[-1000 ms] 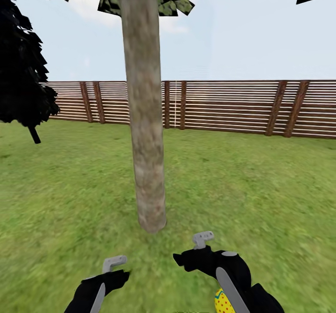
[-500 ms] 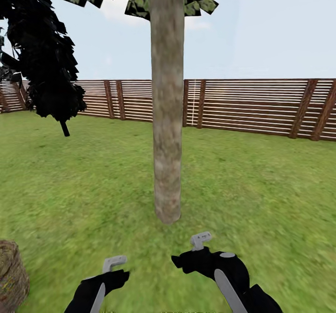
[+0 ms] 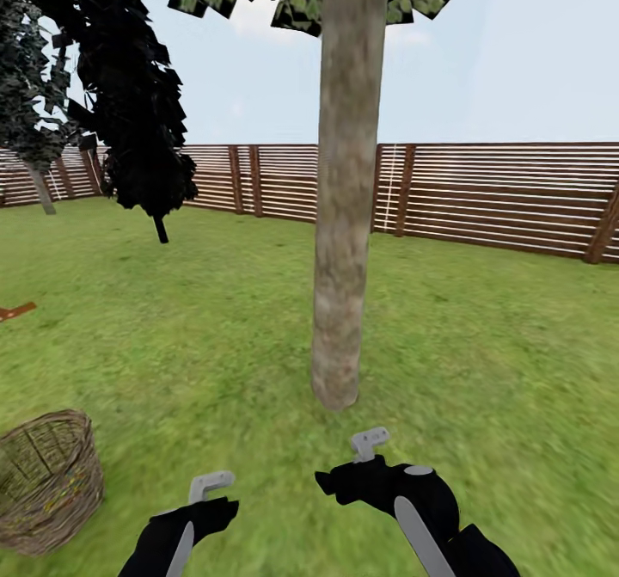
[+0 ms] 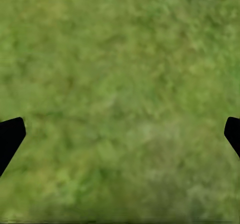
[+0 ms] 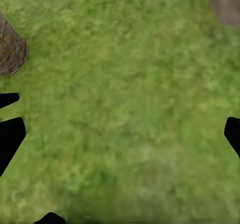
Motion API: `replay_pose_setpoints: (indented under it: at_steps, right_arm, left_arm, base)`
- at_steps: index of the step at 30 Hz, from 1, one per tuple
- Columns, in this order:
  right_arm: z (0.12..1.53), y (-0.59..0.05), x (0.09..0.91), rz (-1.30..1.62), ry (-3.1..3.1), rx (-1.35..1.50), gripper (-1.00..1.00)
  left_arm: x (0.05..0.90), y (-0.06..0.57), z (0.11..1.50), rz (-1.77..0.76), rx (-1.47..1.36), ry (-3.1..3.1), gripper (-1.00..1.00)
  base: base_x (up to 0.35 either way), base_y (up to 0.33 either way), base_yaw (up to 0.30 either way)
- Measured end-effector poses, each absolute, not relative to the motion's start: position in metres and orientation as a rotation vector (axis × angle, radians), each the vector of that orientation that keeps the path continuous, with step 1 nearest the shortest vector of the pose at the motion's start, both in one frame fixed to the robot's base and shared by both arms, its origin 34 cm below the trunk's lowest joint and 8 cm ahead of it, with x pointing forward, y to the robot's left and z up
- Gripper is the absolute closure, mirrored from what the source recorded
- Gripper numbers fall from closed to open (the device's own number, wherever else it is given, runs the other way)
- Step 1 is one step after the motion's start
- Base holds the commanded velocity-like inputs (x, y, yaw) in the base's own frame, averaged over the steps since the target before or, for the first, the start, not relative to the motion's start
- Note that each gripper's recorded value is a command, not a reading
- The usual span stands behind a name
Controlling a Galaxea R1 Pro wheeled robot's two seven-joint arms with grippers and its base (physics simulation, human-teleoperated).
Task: Take the three Easter eggs out of the wicker basket on the lawn in the garden, then place them on the lawn next to a single tree (choose any tree) so that all three eggs are next to the same tree and none are left in the basket.
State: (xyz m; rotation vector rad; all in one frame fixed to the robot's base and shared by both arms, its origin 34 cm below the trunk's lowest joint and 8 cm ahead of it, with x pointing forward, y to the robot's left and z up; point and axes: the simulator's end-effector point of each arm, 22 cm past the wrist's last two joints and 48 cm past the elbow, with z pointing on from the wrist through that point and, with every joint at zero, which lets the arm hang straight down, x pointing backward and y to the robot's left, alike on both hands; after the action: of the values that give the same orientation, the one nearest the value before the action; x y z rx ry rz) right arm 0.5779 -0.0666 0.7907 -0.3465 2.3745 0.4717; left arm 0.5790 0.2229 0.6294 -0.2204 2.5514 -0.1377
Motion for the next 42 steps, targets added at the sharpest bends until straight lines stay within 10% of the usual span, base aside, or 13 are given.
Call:
replay_pose_setpoints:
  at_steps: [42]
  right_arm:
    - [0.84,-0.067,0.575,0.482,2.412,-0.341,-1.0]
  left_arm:
    - [0.571,0.223,0.679,-0.141,-0.233,2.589,-1.0]
  base:
    - [-0.045,0.0,0.242]
